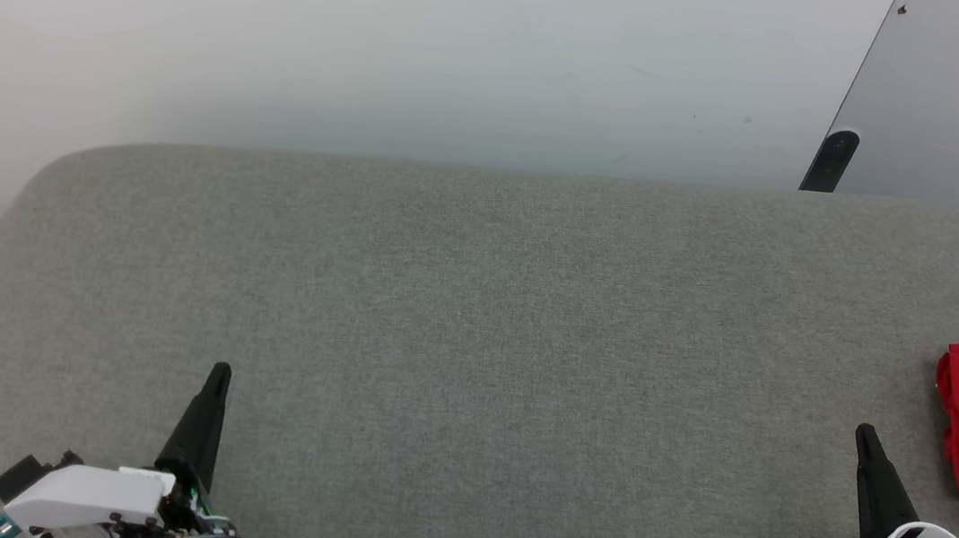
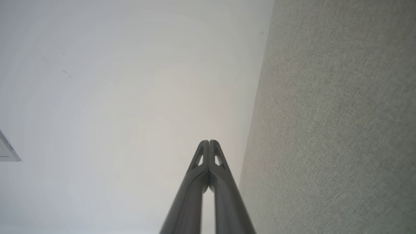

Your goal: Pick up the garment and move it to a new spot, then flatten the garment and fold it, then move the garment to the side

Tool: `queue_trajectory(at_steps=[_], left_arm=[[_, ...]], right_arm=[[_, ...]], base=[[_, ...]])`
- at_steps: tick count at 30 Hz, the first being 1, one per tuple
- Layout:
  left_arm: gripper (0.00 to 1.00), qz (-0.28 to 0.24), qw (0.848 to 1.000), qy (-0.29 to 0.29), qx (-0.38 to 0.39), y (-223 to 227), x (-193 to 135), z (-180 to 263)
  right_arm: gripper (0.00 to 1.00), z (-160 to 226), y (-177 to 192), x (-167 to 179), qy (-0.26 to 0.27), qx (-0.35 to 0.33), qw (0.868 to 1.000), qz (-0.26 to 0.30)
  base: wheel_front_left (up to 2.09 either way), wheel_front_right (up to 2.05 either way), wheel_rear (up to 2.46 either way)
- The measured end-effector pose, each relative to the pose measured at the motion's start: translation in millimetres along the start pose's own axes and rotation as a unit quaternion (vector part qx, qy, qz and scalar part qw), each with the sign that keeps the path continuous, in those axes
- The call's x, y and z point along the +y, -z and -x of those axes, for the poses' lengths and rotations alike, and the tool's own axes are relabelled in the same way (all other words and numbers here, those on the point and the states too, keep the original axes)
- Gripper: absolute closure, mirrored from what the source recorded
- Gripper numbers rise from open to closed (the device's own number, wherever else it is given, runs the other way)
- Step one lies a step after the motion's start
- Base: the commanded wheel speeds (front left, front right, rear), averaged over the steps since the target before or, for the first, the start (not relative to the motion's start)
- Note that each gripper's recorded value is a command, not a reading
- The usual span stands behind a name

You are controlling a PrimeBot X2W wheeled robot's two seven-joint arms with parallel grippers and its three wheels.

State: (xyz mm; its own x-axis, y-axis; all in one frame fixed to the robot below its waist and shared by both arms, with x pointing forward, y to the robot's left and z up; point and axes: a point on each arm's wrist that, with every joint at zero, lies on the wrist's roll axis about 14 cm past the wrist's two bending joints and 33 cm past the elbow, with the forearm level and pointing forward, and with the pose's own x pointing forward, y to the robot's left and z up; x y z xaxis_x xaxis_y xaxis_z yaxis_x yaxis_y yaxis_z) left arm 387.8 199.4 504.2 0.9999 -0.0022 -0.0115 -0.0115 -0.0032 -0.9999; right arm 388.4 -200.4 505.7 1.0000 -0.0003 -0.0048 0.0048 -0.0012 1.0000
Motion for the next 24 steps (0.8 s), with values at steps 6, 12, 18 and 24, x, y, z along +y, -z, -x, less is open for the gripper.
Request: queue_trajectory(at_steps=[6,12,18,24], left_arm=[[1.0,0.0,1.0,0.0,0.0,0.0,0.0,0.0],[1.0,0.0,1.0,0.0,0.0,0.0,0.0,0.0],[1.0,0.0,1.0,0.0,0.0,0.0,0.0,0.0],[1.0,0.0,1.0,0.0,0.0,0.0,0.0,0.0]], right_arm=[[1.0,0.0,0.0,0.0,0.0,0.0,1.0,0.0],[1.0,0.0,0.0,0.0,0.0,0.0,1.0,0.0],[1.0,0.0,0.0,0.0,0.0,0.0,1.0,0.0],[1.0,0.0,0.0,0.0,0.0,0.0,1.0,0.0]], base=[[0.0,0.0,0.0],[0.0,0.0,0.0],[0.0,0.0,0.0],[0.0,0.0,0.0]])
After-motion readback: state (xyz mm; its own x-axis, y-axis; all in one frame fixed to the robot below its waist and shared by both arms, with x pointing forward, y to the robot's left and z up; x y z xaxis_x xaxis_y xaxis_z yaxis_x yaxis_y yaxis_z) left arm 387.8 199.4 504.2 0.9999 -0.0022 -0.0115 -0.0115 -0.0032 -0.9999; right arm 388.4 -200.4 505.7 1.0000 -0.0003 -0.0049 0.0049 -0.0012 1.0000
